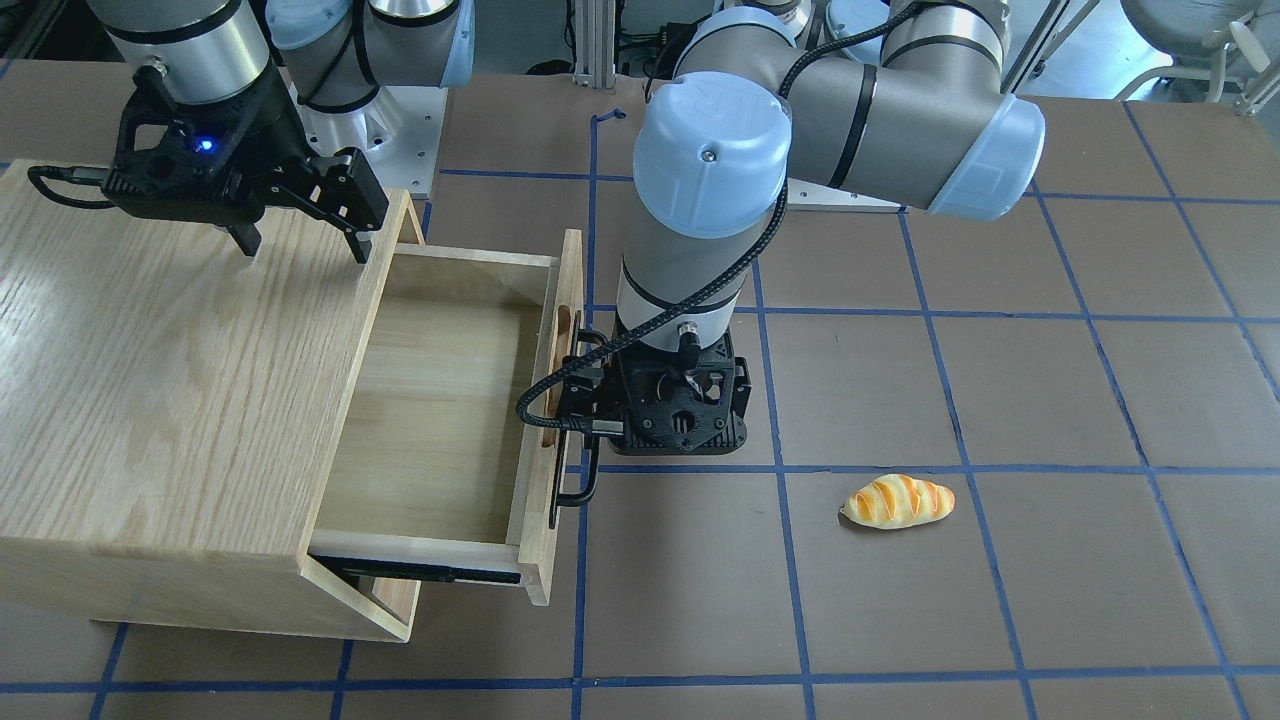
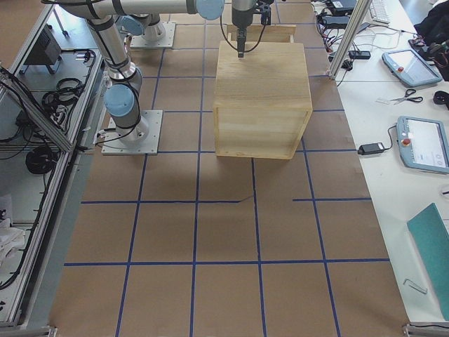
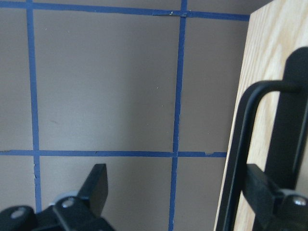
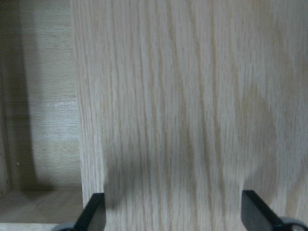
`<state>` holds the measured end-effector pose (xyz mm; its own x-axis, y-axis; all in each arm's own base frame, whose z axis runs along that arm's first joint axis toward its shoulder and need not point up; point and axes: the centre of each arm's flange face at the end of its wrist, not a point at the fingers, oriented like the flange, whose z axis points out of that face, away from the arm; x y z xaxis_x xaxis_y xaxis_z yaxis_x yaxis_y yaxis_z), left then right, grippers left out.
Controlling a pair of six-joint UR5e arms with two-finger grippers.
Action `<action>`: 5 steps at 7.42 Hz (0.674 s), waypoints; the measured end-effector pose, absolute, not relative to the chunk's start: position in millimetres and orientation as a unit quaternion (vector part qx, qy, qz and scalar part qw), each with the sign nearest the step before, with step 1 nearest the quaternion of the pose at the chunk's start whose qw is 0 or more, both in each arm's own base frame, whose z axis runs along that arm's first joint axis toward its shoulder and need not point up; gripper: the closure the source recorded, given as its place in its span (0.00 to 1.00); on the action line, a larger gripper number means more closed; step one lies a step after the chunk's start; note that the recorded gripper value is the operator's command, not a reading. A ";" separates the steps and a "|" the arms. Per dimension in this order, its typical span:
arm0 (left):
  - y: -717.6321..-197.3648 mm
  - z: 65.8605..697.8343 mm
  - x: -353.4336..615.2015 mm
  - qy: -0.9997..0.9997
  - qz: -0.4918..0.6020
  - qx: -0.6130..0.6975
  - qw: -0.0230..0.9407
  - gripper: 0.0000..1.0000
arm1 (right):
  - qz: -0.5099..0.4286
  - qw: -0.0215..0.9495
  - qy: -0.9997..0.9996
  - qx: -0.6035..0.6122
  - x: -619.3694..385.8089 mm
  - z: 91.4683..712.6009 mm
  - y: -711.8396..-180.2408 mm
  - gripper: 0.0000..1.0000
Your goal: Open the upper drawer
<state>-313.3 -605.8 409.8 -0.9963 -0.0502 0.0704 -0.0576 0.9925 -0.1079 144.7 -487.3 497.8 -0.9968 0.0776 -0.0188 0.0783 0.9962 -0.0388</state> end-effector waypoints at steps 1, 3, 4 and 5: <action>-606.5 409.8 -312.0 -0.998 0.055 0.027 0.034 0.00 | -0.020 0.008 0.999 0.039 144.7 497.9 -487.3 0.00; -607.2 409.6 -310.7 -0.998 0.055 0.026 0.033 0.00 | -0.020 0.008 0.999 0.039 144.6 497.9 -487.3 0.00; -608.1 409.6 -309.0 -0.998 0.055 0.026 0.033 0.00 | -0.020 0.008 0.999 0.039 144.7 497.8 -487.3 0.00; -609.7 409.5 -305.7 -0.998 0.055 0.028 0.033 0.00 | -0.020 0.008 0.999 0.039 144.7 497.9 -487.3 0.00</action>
<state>-305.7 -609.7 409.5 -0.9963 -0.0527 0.0681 -0.0598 0.9924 -0.1077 144.7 -487.3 497.9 -0.9968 0.0776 -0.0183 0.0783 0.9962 -0.0389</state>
